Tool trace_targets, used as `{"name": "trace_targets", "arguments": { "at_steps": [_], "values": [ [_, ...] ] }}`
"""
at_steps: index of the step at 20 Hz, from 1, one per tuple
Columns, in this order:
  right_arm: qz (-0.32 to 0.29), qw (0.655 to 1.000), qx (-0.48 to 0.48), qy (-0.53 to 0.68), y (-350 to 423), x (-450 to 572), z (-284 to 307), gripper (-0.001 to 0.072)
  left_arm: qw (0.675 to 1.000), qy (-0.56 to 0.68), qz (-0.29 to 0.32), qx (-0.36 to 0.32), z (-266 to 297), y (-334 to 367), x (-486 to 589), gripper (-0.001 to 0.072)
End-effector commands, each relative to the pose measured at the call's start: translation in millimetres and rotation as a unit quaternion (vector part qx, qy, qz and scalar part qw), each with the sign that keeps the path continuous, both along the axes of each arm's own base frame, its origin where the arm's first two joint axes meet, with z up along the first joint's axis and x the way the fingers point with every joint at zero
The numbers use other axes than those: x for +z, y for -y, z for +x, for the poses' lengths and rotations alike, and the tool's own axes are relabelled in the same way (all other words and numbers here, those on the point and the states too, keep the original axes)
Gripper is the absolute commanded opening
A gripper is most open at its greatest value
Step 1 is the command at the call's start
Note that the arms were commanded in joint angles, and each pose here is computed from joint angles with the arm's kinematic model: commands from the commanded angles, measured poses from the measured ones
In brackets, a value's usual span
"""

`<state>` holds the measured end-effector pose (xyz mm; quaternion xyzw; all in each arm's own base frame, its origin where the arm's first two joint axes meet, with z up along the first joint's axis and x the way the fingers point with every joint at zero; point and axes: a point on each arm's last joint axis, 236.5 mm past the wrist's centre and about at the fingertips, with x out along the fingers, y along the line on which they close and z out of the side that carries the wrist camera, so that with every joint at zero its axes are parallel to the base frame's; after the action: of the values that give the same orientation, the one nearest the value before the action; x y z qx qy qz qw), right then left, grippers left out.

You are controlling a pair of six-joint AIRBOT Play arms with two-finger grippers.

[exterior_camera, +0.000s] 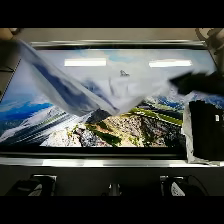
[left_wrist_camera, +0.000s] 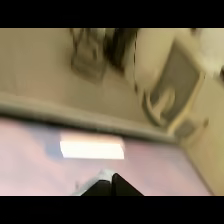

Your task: Fold the shirts.

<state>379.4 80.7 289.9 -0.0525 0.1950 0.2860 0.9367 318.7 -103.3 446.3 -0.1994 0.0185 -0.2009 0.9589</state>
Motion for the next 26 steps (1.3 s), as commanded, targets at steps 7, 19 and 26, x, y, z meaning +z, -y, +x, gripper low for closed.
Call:
{"name": "trace_targets", "arguments": {
  "at_steps": [7, 19, 26],
  "values": [
    [-0.043, 0.892, -0.145, 0.426, 17.3, 294.1, -195.3, 0.0012, 0.948, 0.302, -0.027, 0.102, -190.8, -54.5, 211.8, 0.0024],
    [-0.120, 0.932, -0.022, -0.342, 28.0, -134.0, -119.5, 0.0014, 0.984, -0.064, 0.111, 0.126, 80.1, -76.3, 0.1, 0.0025],
    [-0.048, 0.913, -0.080, -0.397, 3.1, -313.2, -89.7, 0.0015, 0.945, -0.290, 0.149, 0.007, 222.0, 31.6, -277.4, 0.0025]
  ]
}}
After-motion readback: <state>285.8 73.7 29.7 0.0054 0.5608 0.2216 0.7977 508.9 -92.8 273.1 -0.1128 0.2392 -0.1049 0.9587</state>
